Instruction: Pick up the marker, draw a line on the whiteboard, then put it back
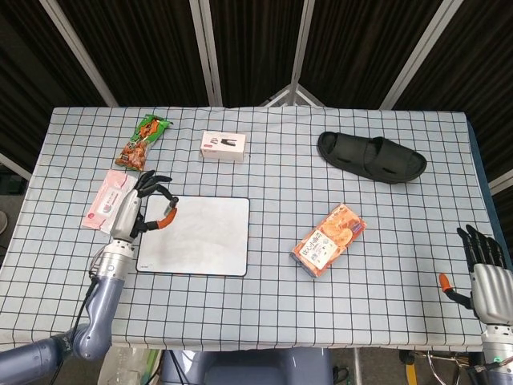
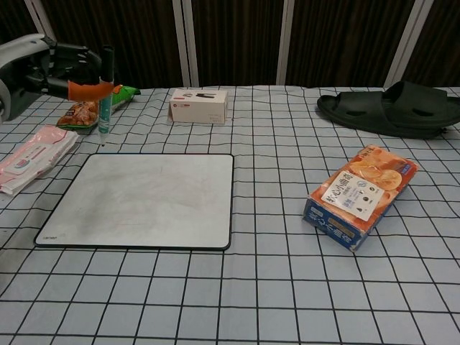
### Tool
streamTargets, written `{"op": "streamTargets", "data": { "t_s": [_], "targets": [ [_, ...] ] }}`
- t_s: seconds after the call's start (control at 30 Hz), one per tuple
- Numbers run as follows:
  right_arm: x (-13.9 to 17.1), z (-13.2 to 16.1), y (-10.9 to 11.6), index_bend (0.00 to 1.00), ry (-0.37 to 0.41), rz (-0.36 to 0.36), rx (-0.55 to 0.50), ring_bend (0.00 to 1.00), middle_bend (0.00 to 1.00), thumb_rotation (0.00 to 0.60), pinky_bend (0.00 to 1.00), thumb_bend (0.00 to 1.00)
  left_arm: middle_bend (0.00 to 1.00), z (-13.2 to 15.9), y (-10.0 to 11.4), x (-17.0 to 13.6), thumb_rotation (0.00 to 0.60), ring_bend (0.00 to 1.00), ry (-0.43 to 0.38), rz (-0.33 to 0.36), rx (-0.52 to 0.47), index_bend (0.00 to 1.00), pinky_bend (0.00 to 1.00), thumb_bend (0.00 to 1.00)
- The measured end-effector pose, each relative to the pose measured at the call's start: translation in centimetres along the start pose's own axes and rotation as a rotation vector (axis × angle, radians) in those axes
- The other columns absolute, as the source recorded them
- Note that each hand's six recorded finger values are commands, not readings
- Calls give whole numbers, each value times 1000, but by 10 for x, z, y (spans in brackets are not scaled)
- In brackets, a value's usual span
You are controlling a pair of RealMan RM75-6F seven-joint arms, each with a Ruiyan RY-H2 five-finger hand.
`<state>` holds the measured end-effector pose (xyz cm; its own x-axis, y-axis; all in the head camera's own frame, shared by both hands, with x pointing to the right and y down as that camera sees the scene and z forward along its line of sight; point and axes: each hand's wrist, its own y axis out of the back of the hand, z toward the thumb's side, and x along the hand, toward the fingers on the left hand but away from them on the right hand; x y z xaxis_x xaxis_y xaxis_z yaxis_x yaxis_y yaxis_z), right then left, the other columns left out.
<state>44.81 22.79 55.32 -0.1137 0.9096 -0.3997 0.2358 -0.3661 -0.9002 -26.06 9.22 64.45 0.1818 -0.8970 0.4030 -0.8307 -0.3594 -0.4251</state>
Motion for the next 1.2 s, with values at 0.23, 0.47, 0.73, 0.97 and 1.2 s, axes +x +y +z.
{"op": "streamTargets", "data": {
  "t_s": [0.23, 0.47, 0.73, 0.97, 1.2],
  "targets": [
    [-1, -1, -1, 0, -2, 4, -3, 0, 0, 600, 0, 343, 291, -2, -31, 12, 600, 134, -8, -61, -96, 770, 177, 575],
    [-1, -1, 0, 0, -4, 3, -11, 0, 0, 600, 0, 343, 301, -6, -53, 12, 600, 152, -21, -94, -143, 772, 197, 575],
    [1, -1, -1, 0, 2, 5, -12, 0, 0, 600, 0, 344, 303, -16, -65, 11, 600, 152, -18, -116, -139, 773, 197, 575],
    [1, -2, 0, 0, -3, 4, -16, 0, 0, 600, 0, 343, 304, -22, -80, 10, 600, 152, -15, -150, -125, 773, 197, 575],
    [2, -2, -1, 0, -2, 6, -21, 0, 0, 600, 0, 344, 305, -25, -90, 10, 600, 151, -10, -170, -120, 773, 197, 574]
  ]
}}
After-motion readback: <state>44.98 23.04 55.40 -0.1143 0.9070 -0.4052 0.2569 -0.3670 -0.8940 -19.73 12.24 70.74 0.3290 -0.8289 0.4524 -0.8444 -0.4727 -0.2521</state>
